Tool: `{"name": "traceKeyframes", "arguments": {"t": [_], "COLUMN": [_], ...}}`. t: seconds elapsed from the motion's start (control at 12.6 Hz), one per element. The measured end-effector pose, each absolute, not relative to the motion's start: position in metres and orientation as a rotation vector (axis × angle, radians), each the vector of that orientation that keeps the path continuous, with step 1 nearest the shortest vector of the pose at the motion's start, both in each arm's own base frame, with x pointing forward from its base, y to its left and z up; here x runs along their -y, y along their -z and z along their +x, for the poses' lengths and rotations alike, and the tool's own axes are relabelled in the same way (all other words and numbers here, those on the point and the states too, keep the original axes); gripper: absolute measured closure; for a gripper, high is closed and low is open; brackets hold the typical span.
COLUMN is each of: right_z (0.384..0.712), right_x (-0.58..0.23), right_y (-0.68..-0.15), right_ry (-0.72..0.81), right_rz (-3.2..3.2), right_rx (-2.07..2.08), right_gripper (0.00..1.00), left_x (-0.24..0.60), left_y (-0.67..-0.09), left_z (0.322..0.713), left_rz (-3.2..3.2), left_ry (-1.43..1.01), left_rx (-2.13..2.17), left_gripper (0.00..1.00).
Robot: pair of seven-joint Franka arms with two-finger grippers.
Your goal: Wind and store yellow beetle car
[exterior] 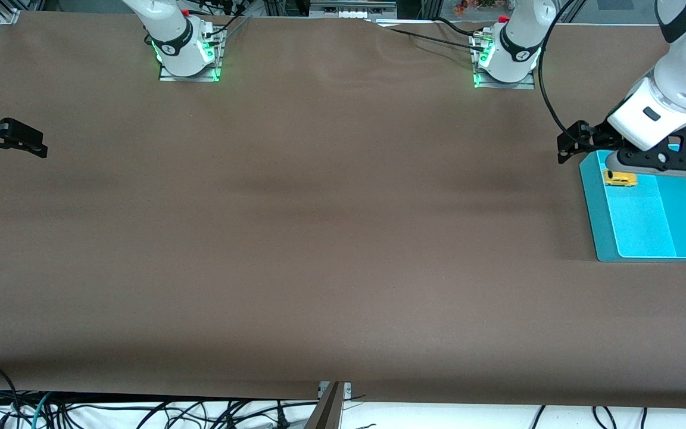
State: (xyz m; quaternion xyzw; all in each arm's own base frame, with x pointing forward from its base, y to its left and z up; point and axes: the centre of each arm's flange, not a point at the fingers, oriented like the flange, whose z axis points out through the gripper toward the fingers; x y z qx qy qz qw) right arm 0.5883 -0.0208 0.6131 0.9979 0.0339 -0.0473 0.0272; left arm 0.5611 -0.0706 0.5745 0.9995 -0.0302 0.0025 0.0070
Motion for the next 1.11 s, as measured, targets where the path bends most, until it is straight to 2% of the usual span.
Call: {"name": "traceKeyframes", "arguments": {"t": [0.48,1.11], "right_z": [0.588,0.588], "right_x": [0.021,0.021], "right_y": [-0.613,-0.613], "right_ry": [0.146,0.146], "right_rz": [3.082,3.082], "right_rx": [-0.104,-0.104], "right_gripper": [0.0,0.0], "left_x": [0.021,0.023], "left_y": [-0.583,-0.588], "left_z": [0.571,0.565], "left_rz": [3.125,3.128], "left_ry": [-0.041,-0.009], "left_rx": [-0.051,-0.046], "left_gripper": [0.0,0.0]}}
